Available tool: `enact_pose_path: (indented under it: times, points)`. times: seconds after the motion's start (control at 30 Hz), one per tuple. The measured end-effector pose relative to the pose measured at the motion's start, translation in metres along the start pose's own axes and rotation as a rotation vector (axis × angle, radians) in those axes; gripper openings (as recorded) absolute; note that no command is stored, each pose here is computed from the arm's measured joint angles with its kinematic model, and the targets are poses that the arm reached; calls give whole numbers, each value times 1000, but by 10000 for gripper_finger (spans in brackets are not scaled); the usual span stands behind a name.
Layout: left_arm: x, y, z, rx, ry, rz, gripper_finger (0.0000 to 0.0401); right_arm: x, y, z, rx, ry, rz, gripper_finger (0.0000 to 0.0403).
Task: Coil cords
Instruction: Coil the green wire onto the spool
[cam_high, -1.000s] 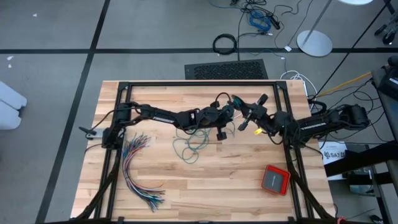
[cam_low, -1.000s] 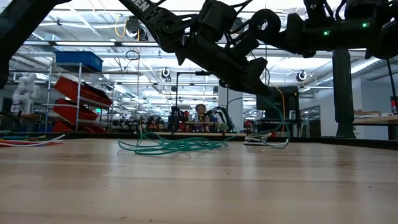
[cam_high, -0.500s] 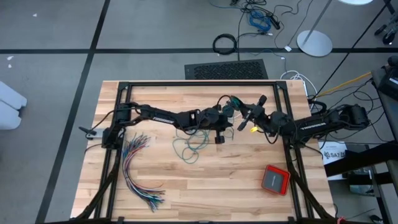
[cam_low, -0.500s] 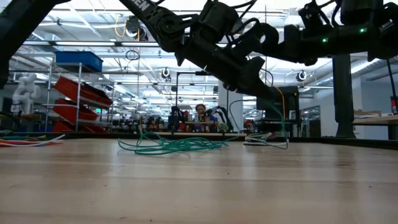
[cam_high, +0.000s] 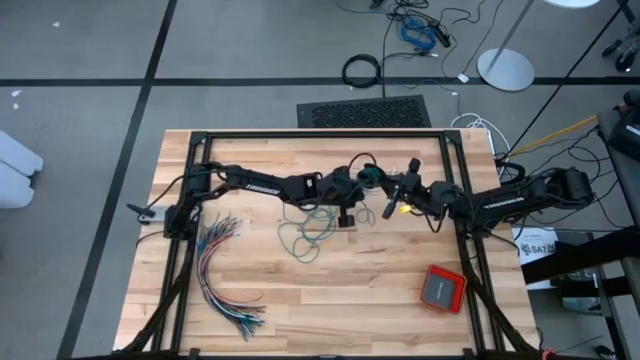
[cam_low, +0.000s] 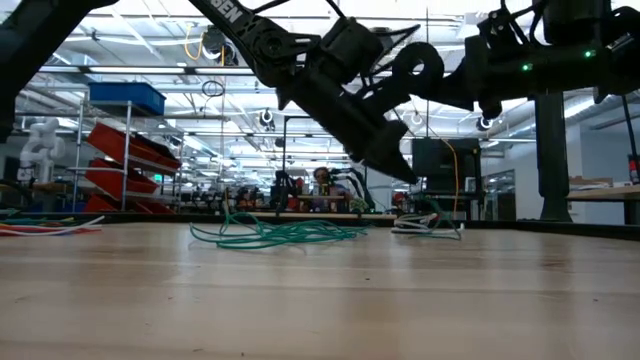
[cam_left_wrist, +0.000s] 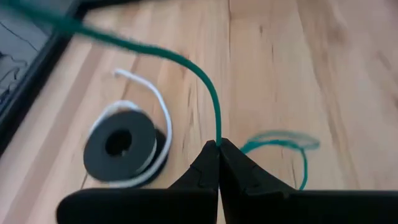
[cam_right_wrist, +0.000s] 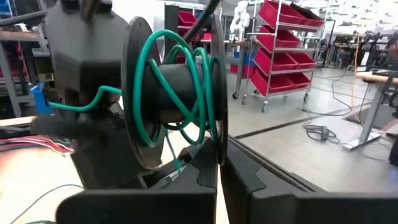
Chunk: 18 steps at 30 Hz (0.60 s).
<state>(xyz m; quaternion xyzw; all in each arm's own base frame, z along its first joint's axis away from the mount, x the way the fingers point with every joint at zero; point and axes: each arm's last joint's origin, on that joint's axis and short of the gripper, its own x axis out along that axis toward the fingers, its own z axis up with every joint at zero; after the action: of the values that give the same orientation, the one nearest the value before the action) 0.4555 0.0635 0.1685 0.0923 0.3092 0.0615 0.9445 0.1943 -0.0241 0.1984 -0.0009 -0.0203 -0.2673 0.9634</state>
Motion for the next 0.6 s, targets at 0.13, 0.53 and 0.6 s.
enact_pose_path:
  times: [0.13, 0.53, 0.6]
  points:
    - [0, 1, -5, 26, 54, 21, 0, 0, 1, 0, 4, 1, 22, 0]
    - [0, 0, 6, 24, -63, -13, 10, 1, -2, 0, 52, 0, 0, 0]
    - [0, -1, 6, 26, -65, -36, 24, 1, -2, -1, 49, 8, 0, 0]
